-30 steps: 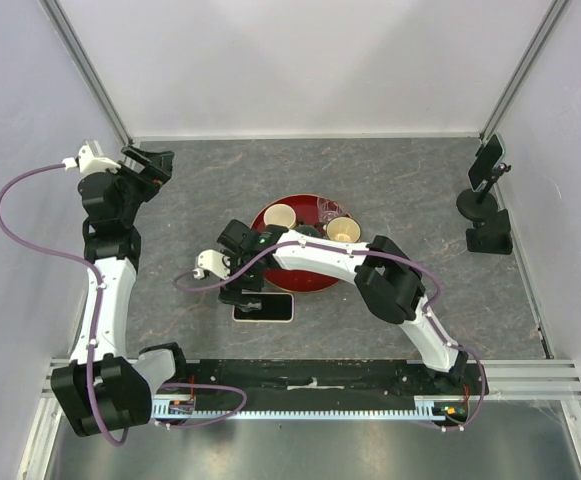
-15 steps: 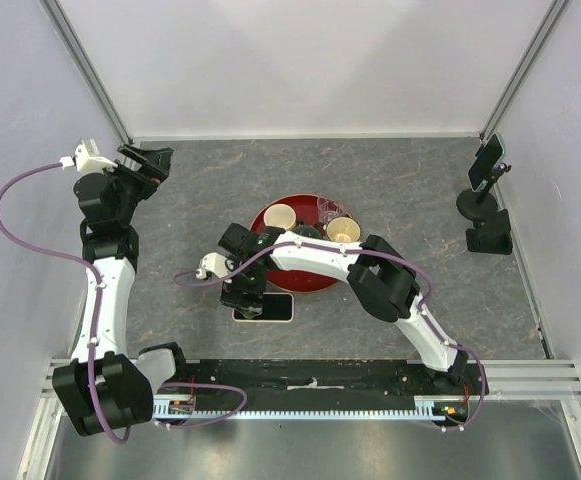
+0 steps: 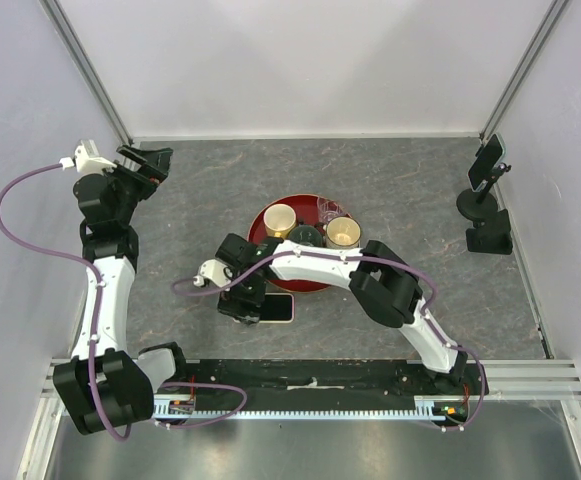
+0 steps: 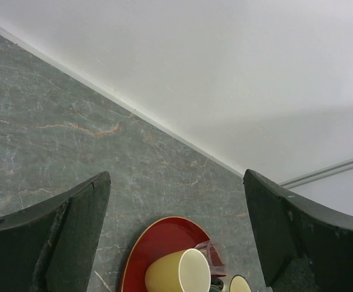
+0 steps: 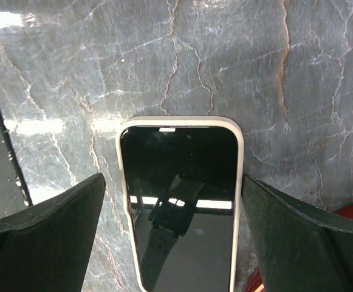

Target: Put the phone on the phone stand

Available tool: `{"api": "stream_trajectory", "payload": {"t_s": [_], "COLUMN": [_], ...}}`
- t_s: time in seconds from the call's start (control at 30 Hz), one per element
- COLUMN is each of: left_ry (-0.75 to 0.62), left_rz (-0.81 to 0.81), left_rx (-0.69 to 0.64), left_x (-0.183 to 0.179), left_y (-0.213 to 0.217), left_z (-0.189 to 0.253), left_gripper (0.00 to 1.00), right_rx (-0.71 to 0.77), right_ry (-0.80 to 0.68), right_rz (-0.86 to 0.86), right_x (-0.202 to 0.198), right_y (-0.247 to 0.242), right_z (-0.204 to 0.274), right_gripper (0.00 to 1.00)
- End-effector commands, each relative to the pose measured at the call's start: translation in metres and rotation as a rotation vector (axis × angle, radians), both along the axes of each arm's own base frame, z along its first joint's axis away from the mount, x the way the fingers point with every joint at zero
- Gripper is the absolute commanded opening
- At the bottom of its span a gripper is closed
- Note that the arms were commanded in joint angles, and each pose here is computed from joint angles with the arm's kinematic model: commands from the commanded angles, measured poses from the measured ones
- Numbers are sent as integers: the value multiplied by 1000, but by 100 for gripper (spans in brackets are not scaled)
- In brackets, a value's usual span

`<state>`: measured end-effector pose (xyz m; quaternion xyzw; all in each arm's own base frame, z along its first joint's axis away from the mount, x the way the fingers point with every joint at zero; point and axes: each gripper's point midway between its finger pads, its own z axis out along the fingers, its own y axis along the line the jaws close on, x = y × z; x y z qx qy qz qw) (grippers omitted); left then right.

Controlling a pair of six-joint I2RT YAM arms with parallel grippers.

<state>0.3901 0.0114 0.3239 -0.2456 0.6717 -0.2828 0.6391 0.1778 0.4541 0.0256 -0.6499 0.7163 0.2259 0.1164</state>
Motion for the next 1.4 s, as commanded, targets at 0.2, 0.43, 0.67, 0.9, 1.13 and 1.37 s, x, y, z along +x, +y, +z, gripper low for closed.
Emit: {"api": "stream_trajectory", "payload": {"t_s": [0.2, 0.43, 0.67, 0.9, 1.13, 1.37], "left_ry": [-39, -41, -46, -46, -51, -51], "left_rz": [-26, -26, -25, -11, -9, -17], "left_rx": [-18, -15, -8, 9, 15, 15], "left_x": [1, 1, -1, -2, -2, -3], "left_y": [-3, -3, -2, 0, 0, -1], "left_z": [10, 10, 11, 13, 15, 15], "left_gripper": [96, 96, 95, 95, 95, 95], "right_rx": [-227, -292, -317, -203, 79, 226], "right_ry": [-160, -115, -82, -114, -231, -262], "right_rz": [-86, -70, -74, -160, -304, -519], "right_x": [-13, -25, -28, -21, -9, -8], "right_y": [-32, -40, -37, -13, 9, 7], "right_z": [-32, -49, -52, -23, 55, 92], "right_gripper": [98, 83, 56, 7, 0, 0]}}
